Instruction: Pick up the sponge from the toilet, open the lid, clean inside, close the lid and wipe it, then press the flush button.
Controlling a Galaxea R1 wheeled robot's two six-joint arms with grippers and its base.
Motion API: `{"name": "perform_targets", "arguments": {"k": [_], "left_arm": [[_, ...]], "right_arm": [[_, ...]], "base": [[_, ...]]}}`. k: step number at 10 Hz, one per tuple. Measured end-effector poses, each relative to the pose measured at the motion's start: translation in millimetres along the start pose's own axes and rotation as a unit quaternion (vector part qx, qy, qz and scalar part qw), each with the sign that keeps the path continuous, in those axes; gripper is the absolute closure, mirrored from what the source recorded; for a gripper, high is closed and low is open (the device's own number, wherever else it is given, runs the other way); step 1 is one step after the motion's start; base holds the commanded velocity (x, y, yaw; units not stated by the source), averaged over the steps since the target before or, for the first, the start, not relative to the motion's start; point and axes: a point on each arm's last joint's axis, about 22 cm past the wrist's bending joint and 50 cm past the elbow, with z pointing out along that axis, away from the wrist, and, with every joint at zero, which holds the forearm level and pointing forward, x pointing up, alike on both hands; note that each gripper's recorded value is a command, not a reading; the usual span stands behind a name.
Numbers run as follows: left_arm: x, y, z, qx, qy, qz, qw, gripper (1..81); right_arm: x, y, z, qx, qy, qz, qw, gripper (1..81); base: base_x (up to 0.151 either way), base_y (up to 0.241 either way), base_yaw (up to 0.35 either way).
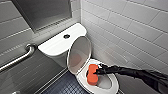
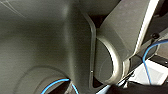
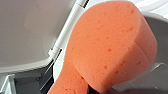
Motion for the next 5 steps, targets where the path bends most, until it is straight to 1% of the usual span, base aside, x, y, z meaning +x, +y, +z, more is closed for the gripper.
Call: {"name": "perform_targets", "arguments": {"k": [1,2,3,5], "left_arm": [[0,-1,-1,0.001,0.000,0.000,1.0000,1.0],[-1,-3,-2,0.002,0.000,0.000,1.0000,1.0],[0,-4,-2,0.003,0.000,0.000,1.0000,1.0],[0,0,0,0.000,0.000,0.000,1.0000,1.0]], "right_arm": [[1,-2,8,-0.002,0.006,-0.003,1.0000,81.1],[-1,10,12,-0.013,0.010,0.001,0.9999,81.1],[0,29,14,-0.032,0.016,0.008,0.9993,81.1],[7,42,16,-0.054,0.021,0.006,0.9983,81.1]], "base": [[0.000,0.000,0.000],[0.000,0.000,0.000],[0.000,0.000,0.000],[0.000,0.000,0.000]]}}
